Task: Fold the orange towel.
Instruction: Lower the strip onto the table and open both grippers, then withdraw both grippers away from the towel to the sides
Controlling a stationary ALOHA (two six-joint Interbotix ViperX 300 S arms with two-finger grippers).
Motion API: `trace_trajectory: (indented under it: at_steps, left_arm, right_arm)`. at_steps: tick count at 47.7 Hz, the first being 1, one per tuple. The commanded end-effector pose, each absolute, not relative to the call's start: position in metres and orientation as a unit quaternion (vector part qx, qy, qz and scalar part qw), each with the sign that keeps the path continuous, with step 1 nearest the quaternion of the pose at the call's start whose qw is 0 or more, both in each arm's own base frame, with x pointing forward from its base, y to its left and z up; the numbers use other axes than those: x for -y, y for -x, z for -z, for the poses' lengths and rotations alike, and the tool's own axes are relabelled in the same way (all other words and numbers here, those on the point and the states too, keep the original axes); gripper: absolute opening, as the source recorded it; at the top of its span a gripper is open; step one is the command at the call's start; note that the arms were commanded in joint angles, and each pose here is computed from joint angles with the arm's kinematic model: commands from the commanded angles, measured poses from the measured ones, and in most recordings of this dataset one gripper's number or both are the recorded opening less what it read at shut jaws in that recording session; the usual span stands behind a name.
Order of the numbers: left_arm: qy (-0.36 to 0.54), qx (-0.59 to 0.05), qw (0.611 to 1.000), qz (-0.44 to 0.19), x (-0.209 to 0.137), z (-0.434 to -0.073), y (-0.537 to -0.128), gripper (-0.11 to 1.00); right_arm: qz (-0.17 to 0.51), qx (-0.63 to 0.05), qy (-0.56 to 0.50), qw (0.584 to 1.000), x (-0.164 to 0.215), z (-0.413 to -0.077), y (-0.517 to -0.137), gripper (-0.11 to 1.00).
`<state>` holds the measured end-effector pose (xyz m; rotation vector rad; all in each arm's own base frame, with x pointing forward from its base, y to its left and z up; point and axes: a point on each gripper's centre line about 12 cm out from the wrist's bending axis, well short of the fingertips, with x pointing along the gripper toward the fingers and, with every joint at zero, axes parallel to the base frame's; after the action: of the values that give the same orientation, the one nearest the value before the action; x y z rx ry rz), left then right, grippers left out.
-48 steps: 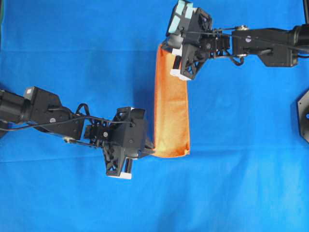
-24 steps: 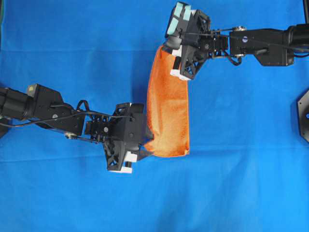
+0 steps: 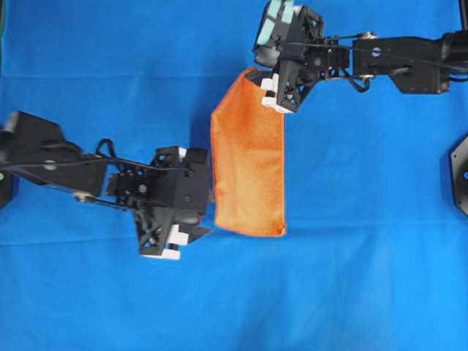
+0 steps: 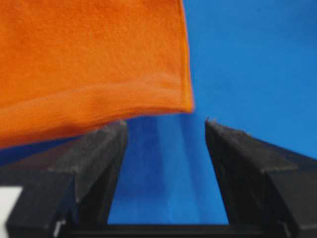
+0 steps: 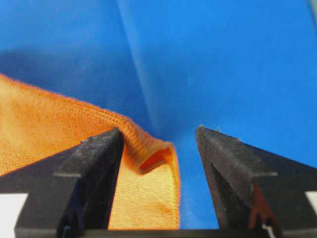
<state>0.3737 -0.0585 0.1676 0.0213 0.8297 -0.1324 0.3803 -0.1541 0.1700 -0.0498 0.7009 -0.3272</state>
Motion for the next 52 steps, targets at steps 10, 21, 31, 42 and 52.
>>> trace_trajectory:
  at_steps: [10, 21, 31, 42, 52]
  left_arm:
    - [-0.014, -0.342, 0.937, 0.065, 0.049, -0.232, -0.349, 0.57]
    - [-0.006, -0.321, 0.946, 0.034, 0.022, -0.238, -0.32, 0.57]
    - [0.003, -0.258, 0.966, 0.0, -0.001, -0.247, -0.293, 0.57]
    - [0.01, -0.197, 0.98, -0.037, -0.02, -0.237, -0.273, 0.58]
    - [0.01, -0.179, 0.983, -0.049, -0.026, -0.226, -0.267, 0.57]
  right_arm:
    - [0.164, -0.267, 0.051, 0.948, 0.139, -0.238, -0.354, 0.61]
    - [0.156, -0.245, 0.051, 0.956, 0.12, -0.251, -0.327, 0.61]
    - [0.134, -0.234, 0.042, 0.962, 0.093, -0.249, -0.3, 0.61]
    - [0.095, -0.218, 0.02, 0.971, 0.064, -0.239, -0.282, 0.61]
    - [0.075, -0.212, -0.014, 0.974, 0.054, -0.223, -0.275, 0.61]
